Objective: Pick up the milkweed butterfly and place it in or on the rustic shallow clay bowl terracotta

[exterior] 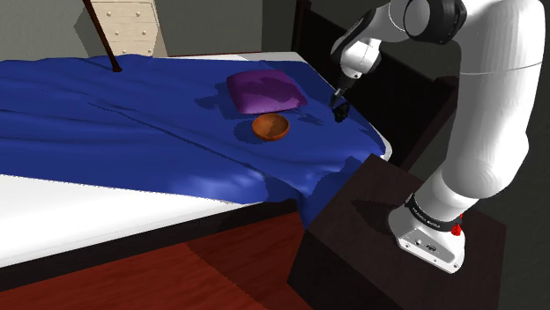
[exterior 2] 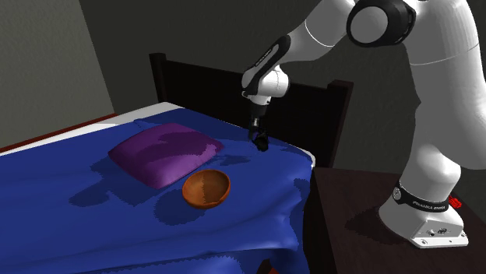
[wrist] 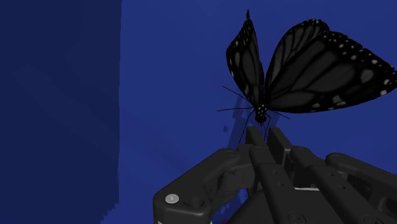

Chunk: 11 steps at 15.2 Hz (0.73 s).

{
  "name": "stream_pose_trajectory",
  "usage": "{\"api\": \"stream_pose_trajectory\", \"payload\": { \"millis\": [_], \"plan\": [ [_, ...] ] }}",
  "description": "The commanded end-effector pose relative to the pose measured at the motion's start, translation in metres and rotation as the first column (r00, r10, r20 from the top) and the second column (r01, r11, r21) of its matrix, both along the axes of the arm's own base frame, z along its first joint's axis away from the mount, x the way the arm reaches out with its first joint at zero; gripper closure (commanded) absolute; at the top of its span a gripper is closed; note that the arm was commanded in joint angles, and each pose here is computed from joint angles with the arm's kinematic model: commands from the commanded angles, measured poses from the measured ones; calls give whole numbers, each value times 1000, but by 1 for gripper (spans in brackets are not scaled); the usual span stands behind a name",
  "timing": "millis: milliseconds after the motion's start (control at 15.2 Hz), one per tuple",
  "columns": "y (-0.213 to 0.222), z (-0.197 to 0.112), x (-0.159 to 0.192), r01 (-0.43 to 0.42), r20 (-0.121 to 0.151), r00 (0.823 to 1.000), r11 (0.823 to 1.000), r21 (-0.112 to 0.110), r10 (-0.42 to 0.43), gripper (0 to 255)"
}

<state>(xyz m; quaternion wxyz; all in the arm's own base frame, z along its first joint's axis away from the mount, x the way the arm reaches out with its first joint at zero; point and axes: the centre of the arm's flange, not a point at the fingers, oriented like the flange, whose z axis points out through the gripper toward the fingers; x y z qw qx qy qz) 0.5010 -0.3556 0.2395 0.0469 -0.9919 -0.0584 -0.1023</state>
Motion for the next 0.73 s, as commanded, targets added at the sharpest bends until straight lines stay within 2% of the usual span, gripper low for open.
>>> {"api": "stream_pose_trajectory", "payload": {
  "millis": [0, 660],
  "plan": [
    [-1, 11, 0, 0, 0, 1000, 1000, 0, 0, 255],
    [-1, 64, 0, 0, 0, 1000, 1000, 0, 0, 255]
  ]
}}
